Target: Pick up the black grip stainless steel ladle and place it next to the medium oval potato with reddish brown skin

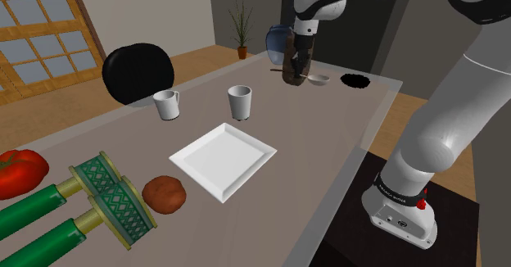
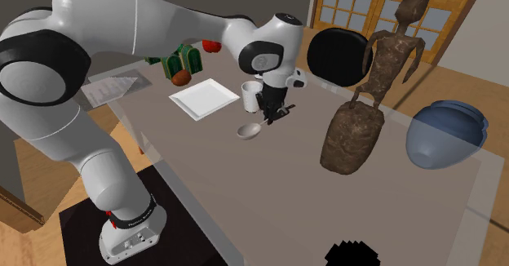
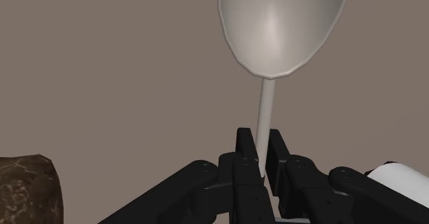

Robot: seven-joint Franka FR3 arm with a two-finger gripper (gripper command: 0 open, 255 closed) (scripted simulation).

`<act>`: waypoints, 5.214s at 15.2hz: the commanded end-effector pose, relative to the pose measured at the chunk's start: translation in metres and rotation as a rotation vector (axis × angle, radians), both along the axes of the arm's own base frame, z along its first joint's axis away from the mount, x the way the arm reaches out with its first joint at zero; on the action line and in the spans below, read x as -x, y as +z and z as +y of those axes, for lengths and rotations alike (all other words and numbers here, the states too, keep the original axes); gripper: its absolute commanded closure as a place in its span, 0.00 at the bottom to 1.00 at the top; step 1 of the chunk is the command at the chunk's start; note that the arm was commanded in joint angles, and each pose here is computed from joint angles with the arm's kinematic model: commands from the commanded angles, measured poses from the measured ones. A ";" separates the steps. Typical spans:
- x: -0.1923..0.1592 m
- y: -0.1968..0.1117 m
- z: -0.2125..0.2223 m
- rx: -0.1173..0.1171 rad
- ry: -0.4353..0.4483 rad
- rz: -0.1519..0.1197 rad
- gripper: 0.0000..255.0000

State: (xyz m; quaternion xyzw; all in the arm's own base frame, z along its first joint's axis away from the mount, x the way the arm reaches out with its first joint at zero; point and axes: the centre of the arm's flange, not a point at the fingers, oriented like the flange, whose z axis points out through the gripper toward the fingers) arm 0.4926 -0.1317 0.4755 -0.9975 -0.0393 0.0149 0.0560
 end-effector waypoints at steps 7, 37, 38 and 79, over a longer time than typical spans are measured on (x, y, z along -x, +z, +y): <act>0.029 0.006 0.074 0.000 0.000 0.000 1.00; 0.177 0.006 0.441 0.000 0.000 0.000 1.00; 0.182 0.006 0.454 0.000 0.000 0.000 1.00; 0.224 -0.126 0.559 0.000 0.000 0.000 1.00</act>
